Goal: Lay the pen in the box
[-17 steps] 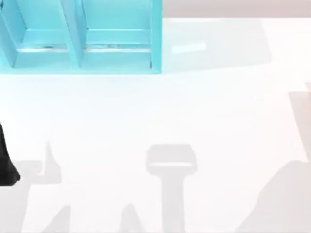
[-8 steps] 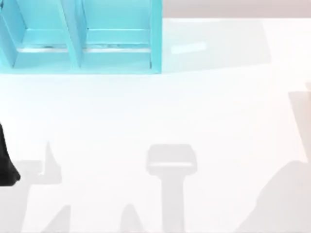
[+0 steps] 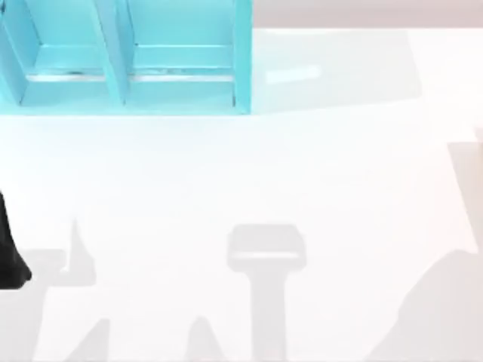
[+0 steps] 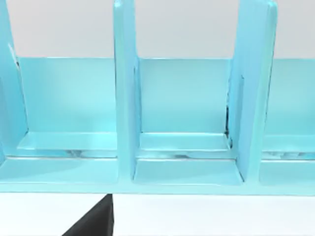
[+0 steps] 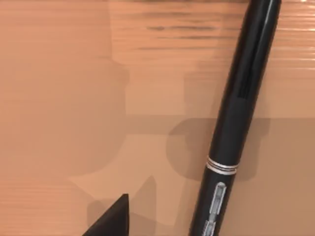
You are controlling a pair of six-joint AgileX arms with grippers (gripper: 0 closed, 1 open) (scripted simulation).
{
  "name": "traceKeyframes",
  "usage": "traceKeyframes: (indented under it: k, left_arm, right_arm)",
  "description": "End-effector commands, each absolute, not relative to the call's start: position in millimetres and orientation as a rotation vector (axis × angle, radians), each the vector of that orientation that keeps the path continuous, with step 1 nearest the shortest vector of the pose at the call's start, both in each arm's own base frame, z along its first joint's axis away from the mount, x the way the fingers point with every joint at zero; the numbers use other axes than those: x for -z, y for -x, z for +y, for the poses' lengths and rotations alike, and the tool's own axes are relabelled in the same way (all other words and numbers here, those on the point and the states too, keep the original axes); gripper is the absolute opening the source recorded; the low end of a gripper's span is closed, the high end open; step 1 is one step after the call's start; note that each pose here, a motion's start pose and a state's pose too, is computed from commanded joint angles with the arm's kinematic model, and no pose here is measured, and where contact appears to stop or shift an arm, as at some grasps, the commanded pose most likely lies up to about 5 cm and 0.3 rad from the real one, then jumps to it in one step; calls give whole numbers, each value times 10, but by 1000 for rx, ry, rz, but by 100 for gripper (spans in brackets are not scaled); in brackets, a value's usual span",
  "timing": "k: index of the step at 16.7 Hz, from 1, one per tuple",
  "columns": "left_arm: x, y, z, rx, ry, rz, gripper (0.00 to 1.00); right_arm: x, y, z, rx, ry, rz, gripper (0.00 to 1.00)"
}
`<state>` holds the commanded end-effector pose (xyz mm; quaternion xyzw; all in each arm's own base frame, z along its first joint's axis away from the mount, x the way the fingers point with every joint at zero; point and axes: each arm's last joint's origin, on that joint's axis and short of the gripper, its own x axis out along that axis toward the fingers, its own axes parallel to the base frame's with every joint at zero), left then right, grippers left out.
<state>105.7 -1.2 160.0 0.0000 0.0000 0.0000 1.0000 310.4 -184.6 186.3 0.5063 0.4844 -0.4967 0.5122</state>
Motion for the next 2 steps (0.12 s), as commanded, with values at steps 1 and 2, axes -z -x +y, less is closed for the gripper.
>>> traceKeyframes:
  k: [1, 2]
  left_arm:
    - [-1600, -1057, -12, 0, 0, 0, 100]
    - [-1600, -1057, -12, 0, 0, 0, 100]
  right_arm:
    - [-1863, -3104, -1846, 1195, -1218, 1165, 100]
    - [-1863, -3104, -1846, 1195, -1218, 1165, 100]
